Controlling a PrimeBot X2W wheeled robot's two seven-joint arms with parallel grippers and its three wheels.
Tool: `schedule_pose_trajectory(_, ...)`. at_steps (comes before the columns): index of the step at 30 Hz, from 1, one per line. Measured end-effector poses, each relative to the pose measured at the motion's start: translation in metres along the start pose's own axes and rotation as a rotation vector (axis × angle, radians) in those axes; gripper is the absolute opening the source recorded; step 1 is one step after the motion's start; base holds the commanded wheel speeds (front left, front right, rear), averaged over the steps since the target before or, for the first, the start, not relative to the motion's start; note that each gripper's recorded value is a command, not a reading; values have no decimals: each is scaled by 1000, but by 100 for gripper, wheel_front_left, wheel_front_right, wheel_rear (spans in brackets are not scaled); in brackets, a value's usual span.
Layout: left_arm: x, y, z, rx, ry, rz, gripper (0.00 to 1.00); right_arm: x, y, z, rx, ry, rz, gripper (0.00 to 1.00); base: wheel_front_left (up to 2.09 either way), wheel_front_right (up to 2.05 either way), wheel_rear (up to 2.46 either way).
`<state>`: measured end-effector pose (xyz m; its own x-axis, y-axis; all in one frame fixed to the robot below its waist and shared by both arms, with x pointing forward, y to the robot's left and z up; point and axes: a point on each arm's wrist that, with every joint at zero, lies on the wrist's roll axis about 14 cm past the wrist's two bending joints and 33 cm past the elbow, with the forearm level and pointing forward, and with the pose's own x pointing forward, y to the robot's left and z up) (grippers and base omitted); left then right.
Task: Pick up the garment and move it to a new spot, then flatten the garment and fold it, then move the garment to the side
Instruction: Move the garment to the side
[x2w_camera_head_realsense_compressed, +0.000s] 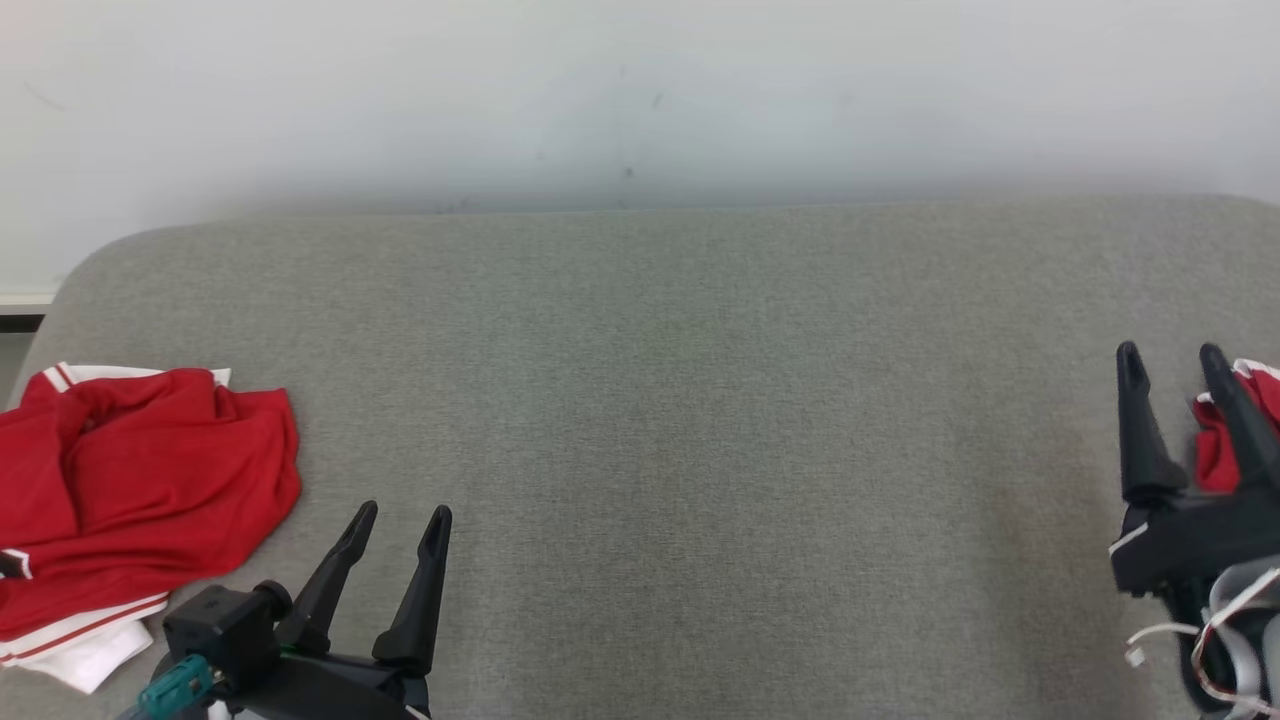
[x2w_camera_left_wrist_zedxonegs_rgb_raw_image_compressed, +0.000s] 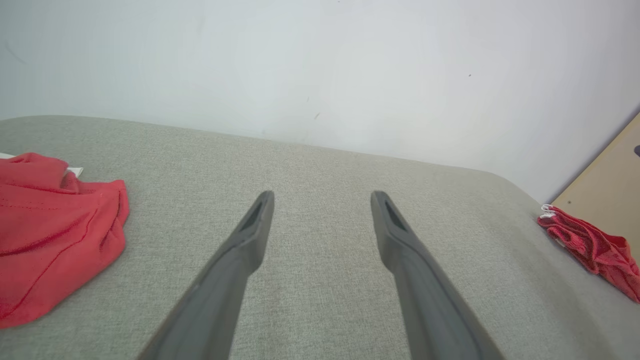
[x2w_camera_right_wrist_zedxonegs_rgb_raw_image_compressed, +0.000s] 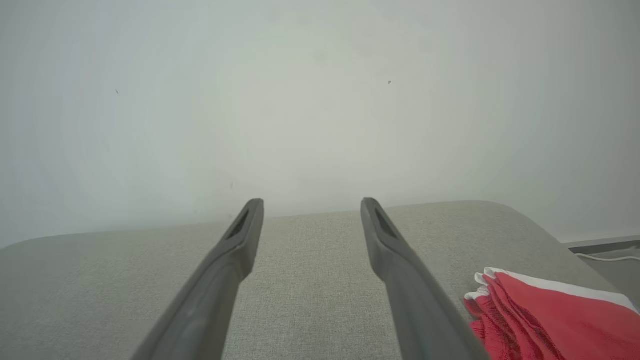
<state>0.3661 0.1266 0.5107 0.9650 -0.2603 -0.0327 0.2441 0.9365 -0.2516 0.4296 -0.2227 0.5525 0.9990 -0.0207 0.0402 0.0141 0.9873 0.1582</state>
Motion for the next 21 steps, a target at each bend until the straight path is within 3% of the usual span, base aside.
schedule_pose_trajectory(9, -12, 21, 24, 59, -112, 84, 100, -20, 35, -14, 150, -57, -8, 100, 0, 0, 0)
schedule_pose_trajectory(15, -23, 37, 38, 76, -166, 149, 100, -28, 53, -21, 164, -52, 37, 100, 0, 0, 0)
schedule_pose_trajectory(21, -42, 50, 20, 64, -121, 205, 100, -34, 64, -23, 170, -54, 70, 100, 0, 0, 0)
